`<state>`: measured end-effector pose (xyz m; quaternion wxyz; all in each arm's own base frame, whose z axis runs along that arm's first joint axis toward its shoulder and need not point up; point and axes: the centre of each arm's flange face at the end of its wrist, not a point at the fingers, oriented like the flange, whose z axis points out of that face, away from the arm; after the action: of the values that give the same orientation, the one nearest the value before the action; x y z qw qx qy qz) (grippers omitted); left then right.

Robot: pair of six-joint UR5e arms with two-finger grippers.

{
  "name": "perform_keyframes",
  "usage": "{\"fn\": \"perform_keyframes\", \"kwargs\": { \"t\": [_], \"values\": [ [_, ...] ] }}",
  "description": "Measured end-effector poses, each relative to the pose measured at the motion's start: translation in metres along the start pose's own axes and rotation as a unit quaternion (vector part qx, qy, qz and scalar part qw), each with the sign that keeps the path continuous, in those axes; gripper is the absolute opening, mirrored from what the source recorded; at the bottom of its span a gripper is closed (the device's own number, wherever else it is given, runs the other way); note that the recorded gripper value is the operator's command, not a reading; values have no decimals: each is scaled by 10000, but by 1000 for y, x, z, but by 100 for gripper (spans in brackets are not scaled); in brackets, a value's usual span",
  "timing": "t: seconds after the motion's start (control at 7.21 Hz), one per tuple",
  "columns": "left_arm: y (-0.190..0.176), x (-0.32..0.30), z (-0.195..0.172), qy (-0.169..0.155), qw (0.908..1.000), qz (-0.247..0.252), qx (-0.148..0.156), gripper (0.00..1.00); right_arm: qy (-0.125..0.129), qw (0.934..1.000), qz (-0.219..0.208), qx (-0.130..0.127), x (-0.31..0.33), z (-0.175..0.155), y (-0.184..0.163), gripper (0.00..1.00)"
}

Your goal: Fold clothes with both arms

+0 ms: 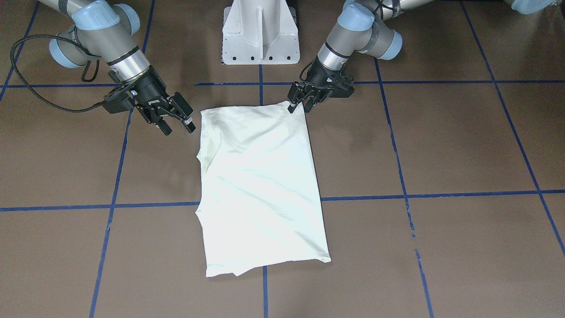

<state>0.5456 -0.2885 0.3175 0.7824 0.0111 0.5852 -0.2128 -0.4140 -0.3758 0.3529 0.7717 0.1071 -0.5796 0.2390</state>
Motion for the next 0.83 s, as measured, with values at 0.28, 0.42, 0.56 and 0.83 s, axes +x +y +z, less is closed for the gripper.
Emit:
{"fn": "perform_keyframes", "kwargs": {
  "t": [0.28, 0.42, 0.56, 0.83],
  "values": [
    [11, -2, 1, -5, 10000, 38, -46, 56, -3, 10000, 0, 7, 0, 0, 0, 99],
    [13, -1, 1, 6, 10000, 47, -27, 24, -13, 10000, 0, 24, -1, 0, 0, 99],
    [14, 2, -1, 43, 10000, 49, -12, 8, -21, 10000, 0, 43, -1, 0, -1, 99],
    [15, 6, -10, 124, 9999, 46, -14, 0, -21, 10000, -8, 79, -1, 1, 1, 99]
  ]
}}
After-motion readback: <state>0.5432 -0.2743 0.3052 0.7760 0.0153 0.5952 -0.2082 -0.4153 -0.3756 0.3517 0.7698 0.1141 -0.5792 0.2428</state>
